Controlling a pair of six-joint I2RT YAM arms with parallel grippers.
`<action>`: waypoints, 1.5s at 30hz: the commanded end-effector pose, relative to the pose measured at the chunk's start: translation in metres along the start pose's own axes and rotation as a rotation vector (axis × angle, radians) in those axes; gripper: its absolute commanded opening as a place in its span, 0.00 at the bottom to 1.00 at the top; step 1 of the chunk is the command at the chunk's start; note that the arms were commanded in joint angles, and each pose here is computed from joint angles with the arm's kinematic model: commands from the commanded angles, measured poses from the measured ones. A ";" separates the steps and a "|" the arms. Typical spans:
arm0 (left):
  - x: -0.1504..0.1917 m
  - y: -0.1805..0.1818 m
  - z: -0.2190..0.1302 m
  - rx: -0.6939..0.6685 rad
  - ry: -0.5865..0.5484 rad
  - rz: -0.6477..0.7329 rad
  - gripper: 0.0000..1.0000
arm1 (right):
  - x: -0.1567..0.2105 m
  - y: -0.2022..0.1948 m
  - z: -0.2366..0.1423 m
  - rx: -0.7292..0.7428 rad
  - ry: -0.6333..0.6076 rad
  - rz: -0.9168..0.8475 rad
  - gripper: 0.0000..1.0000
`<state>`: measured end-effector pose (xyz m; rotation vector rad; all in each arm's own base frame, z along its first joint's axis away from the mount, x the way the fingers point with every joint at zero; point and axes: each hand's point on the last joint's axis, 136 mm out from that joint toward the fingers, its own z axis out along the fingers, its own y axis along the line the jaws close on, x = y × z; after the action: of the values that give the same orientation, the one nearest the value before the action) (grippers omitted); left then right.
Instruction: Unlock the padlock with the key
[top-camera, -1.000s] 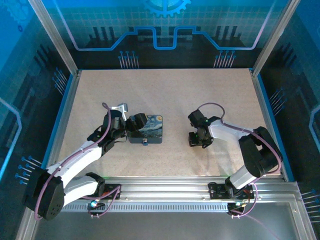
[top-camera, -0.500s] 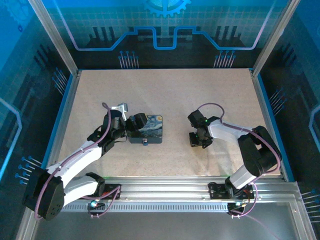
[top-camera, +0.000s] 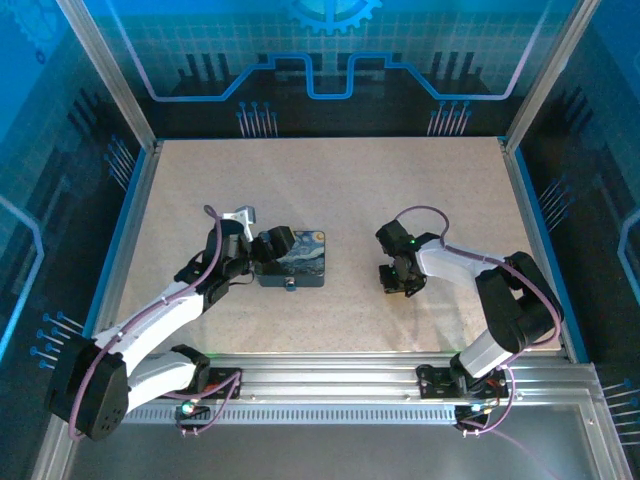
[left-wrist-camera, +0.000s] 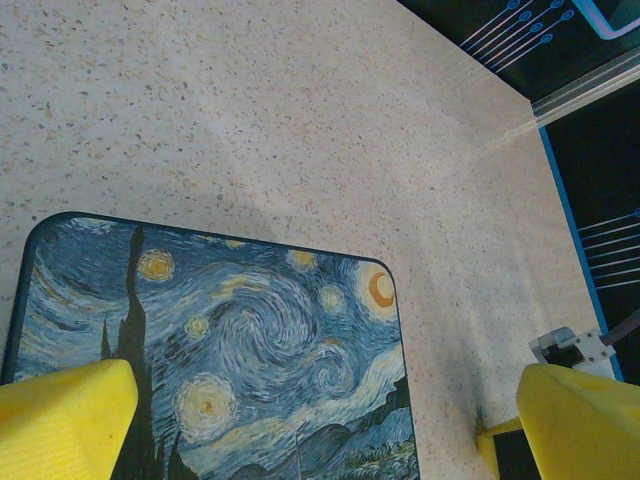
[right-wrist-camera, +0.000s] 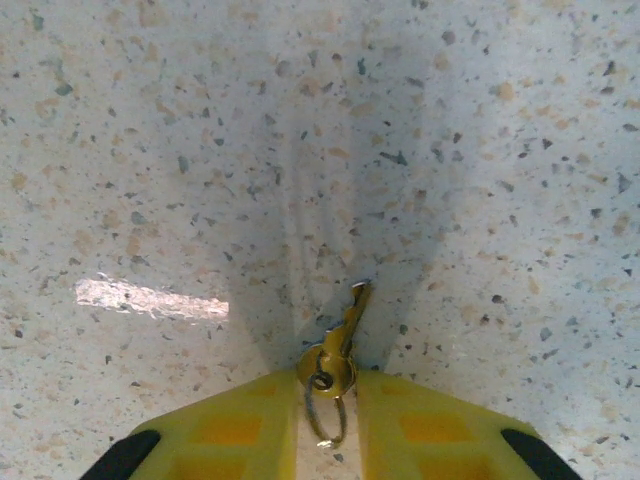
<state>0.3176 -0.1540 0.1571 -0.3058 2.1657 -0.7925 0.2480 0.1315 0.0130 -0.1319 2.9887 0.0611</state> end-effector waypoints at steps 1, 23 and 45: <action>-0.003 -0.012 -0.002 0.037 0.000 0.002 0.99 | 0.009 -0.002 0.002 0.008 0.019 0.005 0.19; -0.008 -0.029 -0.009 0.086 0.020 -0.040 0.99 | -0.005 -0.003 -0.011 -0.024 -0.108 -0.007 0.00; -0.007 -0.125 -0.005 0.451 0.211 -0.206 0.80 | -0.076 0.071 -0.159 -0.403 -0.876 -0.295 0.00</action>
<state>0.3166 -0.2242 0.2143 -0.3128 2.1459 -1.3321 0.2906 0.1789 0.1518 -0.3420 2.2002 0.4699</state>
